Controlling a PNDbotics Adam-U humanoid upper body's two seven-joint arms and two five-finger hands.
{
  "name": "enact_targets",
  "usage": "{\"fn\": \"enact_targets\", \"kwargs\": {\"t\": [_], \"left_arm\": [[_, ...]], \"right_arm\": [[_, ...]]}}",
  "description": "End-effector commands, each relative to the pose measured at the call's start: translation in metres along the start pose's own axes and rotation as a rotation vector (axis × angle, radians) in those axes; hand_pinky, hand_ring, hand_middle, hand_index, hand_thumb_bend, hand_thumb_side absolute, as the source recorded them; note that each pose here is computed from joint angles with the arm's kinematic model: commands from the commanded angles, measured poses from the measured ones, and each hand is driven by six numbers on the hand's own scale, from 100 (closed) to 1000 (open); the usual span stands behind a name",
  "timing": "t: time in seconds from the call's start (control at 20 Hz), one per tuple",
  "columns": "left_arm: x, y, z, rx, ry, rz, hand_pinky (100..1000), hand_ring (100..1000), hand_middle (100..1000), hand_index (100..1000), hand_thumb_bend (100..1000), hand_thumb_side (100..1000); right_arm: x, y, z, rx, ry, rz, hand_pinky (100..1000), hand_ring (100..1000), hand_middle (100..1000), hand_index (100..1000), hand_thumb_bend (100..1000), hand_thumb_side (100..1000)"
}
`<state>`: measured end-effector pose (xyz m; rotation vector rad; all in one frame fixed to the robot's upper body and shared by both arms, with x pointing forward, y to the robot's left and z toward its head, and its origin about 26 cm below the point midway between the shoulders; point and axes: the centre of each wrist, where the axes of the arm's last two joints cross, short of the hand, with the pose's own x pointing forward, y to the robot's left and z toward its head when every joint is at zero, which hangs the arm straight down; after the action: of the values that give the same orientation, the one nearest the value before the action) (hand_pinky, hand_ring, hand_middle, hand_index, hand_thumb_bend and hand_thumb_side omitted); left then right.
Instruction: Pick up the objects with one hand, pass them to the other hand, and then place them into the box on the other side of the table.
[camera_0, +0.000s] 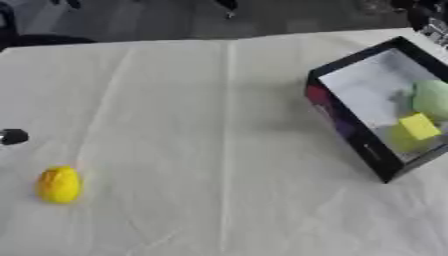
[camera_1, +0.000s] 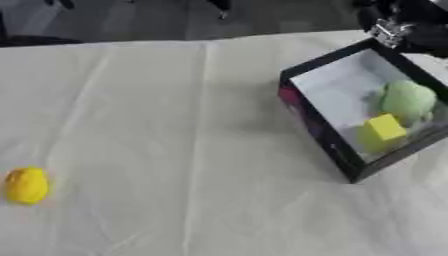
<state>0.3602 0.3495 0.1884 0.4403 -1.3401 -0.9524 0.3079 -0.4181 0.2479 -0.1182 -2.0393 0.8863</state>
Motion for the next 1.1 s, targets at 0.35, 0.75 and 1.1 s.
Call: {"fn": "enact_targets", "kwargs": {"t": [0.35,0.75,1.1], "left_arm": [[0.016,0.015,0.015,-0.117,0.008,-0.123,835,815,726,803,915,303],[0.036,0.003,0.003,-0.205,-0.006,-0.187,838,817,728,796,902,251],[0.038,-0.009,-0.016,-0.232,0.079,-0.245,851,823,739,806,906,212]], "right_arm": [[0.010,-0.012,0.004,-0.007,0.007,0.074,1000,1000,1000,1000,100,366],[0.006,-0.011,0.010,-0.022,0.031,0.075,1000,1000,1000,1000,100,383],[0.002,-0.007,0.013,-0.009,0.040,0.083,1000,1000,1000,1000,100,368]]}}
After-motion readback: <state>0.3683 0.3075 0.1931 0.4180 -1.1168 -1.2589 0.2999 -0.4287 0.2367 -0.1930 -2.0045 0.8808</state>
